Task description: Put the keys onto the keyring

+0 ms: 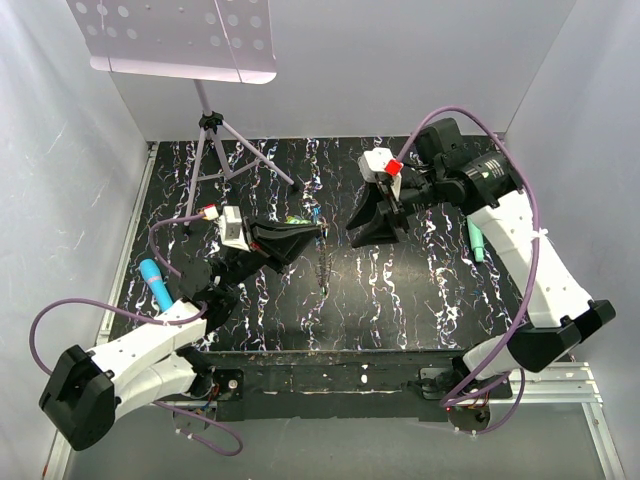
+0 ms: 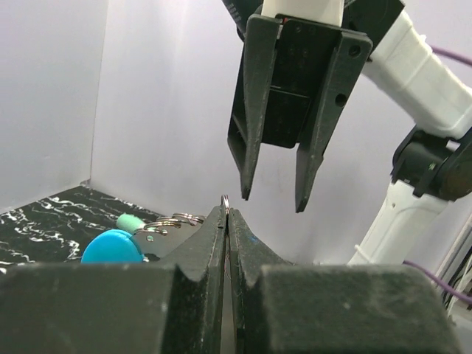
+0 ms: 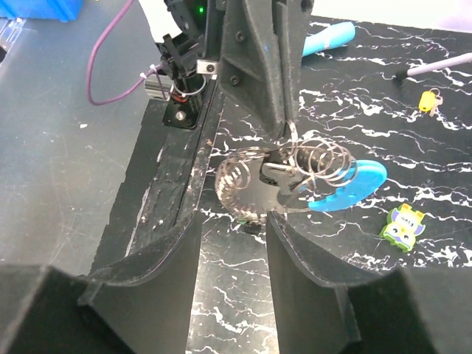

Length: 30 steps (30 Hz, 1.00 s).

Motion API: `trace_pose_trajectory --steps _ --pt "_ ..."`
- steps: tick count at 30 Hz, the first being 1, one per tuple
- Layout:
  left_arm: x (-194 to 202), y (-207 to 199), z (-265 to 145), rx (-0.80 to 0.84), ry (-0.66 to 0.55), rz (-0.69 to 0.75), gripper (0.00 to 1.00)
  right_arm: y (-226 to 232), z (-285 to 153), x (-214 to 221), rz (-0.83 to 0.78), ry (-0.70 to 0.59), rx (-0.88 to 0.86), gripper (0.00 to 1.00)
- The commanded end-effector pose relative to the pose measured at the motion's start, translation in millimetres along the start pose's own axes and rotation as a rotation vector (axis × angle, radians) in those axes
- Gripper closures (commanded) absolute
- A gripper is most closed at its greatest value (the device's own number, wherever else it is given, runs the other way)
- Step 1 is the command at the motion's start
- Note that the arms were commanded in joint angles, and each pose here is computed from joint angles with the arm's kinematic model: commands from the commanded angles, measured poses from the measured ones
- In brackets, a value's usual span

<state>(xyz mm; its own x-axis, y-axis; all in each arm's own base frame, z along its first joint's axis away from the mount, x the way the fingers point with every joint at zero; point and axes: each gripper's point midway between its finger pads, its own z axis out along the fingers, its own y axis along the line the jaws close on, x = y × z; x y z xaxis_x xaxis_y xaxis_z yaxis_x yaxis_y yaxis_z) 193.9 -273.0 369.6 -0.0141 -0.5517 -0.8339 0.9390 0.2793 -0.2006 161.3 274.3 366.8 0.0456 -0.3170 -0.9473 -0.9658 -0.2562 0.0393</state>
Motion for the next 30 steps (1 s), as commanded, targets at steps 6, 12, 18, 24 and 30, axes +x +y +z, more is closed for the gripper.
trace_pose_trajectory --steps 6,12,18,24,30 --pt "-39.6 -10.6 6.6 0.03 -0.16 -0.035 1.0 -22.7 13.3 -22.7 -0.057 -0.039 0.012 0.52" --pt "-40.0 -11.5 7.1 0.035 -0.159 -0.036 1.0 -30.5 17.4 -27.9 -0.067 -0.033 0.028 0.53" --pt "-39.6 -12.5 7.8 0.041 -0.154 -0.037 1.0 -34.6 19.4 -33.4 -0.075 -0.041 0.025 0.53" --pt "-40.2 -12.4 8.2 0.041 -0.153 -0.038 1.0 -29.5 25.0 -33.3 -0.081 -0.034 0.008 0.56" --pt "-40.6 -13.0 9.5 0.046 -0.152 -0.04 1.0 -30.9 27.8 -31.4 -0.075 -0.028 0.007 0.64"
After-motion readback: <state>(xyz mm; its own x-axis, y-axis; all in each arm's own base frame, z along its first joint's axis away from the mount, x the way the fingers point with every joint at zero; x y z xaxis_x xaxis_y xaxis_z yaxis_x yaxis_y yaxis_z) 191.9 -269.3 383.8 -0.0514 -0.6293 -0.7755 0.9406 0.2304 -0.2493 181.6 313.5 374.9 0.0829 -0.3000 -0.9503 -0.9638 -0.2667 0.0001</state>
